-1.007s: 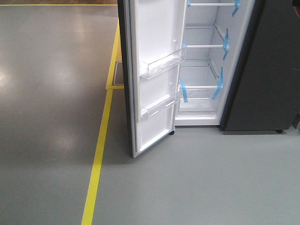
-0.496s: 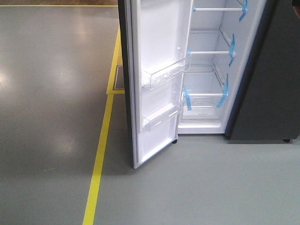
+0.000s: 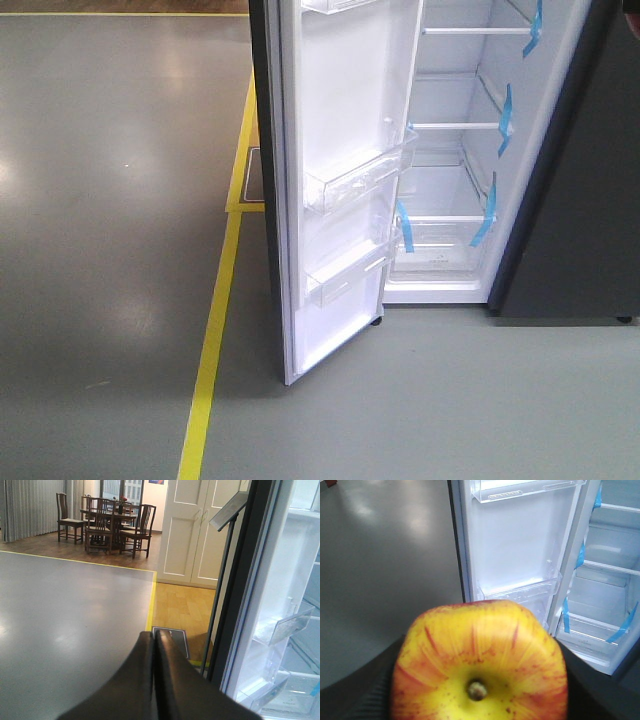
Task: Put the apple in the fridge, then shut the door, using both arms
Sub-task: 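Approach the open door's upper clear bin, stopping close to it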
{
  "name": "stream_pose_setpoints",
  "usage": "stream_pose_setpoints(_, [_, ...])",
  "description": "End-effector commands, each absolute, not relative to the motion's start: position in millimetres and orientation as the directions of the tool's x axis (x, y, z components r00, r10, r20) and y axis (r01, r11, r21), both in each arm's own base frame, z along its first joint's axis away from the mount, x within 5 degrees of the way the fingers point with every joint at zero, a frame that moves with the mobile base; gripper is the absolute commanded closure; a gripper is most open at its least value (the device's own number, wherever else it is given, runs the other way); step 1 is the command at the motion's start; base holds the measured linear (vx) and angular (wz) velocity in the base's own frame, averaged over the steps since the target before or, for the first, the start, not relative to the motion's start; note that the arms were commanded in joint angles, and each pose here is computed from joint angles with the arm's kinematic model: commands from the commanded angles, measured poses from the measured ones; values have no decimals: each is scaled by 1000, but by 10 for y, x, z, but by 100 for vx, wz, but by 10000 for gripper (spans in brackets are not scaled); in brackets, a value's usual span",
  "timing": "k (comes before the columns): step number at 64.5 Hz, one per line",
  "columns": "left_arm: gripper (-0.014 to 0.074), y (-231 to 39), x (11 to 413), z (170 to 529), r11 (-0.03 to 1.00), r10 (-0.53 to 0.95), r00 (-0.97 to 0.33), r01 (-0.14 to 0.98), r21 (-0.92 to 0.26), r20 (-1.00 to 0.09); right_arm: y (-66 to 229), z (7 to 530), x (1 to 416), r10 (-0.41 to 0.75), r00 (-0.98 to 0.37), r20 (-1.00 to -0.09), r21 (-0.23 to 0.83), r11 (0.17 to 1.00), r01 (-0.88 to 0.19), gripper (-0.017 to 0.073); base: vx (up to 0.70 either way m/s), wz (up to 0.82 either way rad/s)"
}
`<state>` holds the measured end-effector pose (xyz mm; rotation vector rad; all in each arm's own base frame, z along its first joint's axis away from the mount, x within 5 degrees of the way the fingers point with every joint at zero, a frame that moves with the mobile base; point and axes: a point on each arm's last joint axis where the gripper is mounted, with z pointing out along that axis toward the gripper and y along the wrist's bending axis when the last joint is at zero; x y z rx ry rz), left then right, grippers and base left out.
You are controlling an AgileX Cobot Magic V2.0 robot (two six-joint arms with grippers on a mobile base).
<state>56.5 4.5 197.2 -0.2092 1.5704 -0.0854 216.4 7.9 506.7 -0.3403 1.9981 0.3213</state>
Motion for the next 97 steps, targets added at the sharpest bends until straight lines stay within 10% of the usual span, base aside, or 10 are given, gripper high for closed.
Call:
stream_pose_setpoints(1, [600,40,565,1952,980,-187,59,-60,-190,-981,88,5251,2086,-67,-317,-946,56,929,-366,547,15,-3])
stream_pose_setpoints(97, [600,40,565,1952,980,-187,59,-60,-190,-981,90,5246,2083,-69,-321,-944,57,928,-368,547,11,-1])
